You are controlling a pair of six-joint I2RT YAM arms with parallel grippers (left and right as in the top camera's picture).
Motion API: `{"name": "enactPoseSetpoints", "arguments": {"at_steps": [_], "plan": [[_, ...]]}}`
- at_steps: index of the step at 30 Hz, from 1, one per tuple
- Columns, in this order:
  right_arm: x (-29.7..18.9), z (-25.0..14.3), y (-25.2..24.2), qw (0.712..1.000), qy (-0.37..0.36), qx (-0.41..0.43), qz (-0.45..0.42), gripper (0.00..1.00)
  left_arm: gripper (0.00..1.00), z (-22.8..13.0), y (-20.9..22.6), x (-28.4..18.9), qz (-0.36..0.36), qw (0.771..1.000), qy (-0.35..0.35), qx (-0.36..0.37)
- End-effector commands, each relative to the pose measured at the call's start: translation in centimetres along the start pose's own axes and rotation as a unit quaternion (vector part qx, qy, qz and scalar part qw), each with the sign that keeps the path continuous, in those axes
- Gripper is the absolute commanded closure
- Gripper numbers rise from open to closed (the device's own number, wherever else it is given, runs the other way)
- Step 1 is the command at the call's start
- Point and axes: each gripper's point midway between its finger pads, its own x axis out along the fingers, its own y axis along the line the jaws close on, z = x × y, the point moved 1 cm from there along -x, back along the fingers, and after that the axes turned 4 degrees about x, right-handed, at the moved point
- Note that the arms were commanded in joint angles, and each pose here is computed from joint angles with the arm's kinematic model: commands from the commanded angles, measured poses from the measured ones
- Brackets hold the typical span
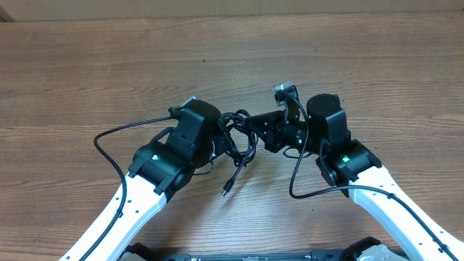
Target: Untangle cables
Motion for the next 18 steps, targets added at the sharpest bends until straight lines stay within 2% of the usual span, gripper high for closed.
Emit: {"name": "enactPoseSetpoints", "arguments": {"at_steps": [1,15,16,17,18], "plan": [[-0.4,1.5,0.6,1.000,-0.021,-0.018,0.007,0.96,0.96,1.9,0.6,-0.5,0.024,0.998,-0.048,-0.027],[-0.5,2.5,1.3,0.999,-0.041,-0.027,0.022,0.96,0.96,1.4,2.0,-0.6,0.056,0.997,-0.039,-0.021],[-0.5,2.5,1.3,0.999,-0.041,-0.027,0.022,0.96,0.90,1.4,2.0,-0.6,0.056,0.998,-0.039,-0.015],[-0.5,2.4,1.3,0.999,-0.041,-0.027,0.022,0.96,0.78,1.4,2.0,-0.6,0.056,0.998,-0.039,-0.011],[-0.5,2.4,1.3,0.999,-0.039,-0.026,0.022,0.96,0.53,1.3,2.0,-0.6,0.055,0.998,-0.037,-0.006]]}}
